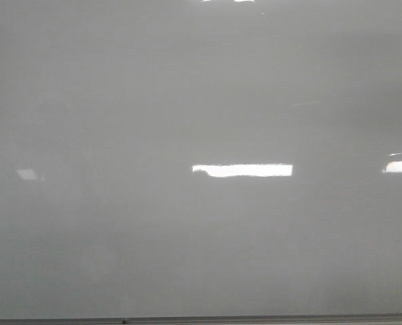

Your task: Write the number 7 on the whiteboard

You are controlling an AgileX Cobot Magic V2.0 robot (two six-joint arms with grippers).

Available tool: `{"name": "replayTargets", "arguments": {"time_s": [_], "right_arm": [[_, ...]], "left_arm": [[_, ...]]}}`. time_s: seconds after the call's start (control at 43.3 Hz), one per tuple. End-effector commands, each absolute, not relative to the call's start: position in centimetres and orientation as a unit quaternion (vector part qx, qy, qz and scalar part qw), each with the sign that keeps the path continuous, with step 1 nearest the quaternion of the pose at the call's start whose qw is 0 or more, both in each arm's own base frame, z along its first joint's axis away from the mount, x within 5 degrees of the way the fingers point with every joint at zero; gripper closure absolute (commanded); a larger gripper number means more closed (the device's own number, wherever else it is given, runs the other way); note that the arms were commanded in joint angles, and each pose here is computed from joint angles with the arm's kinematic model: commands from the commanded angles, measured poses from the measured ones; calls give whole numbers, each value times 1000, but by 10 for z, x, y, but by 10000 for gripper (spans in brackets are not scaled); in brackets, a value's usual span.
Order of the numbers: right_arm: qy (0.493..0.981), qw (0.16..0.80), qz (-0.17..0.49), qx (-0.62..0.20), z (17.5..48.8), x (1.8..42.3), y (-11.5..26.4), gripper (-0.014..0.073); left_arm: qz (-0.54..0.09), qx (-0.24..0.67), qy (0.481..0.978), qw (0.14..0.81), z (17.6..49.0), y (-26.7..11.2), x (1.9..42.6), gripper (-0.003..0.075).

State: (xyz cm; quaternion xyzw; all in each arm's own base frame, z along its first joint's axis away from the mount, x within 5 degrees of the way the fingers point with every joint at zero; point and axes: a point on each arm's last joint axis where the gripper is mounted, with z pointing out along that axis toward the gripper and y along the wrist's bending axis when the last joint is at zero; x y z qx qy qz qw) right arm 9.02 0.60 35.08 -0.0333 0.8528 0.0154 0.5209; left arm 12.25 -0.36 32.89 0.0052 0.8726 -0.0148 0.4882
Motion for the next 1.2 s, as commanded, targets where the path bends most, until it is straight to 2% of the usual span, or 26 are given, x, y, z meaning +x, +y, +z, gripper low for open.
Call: {"name": "replayTargets", "arguments": {"time_s": [0.0,0.3,0.739,1.179], "right_arm": [[830,557,18,-35,364,94,7,75],[830,557,18,-35,364,94,7,75],[830,557,18,-35,364,94,7,75],[830,557,18,-35,364,94,7,75]], "left_arm": [[-33,-1,854,520,340,-6,142,211],[-48,-23,854,518,320,-8,198,272],[-55,-5,869,492,284,-24,264,283],[-50,-9,860,508,271,-25,298,284]]}}
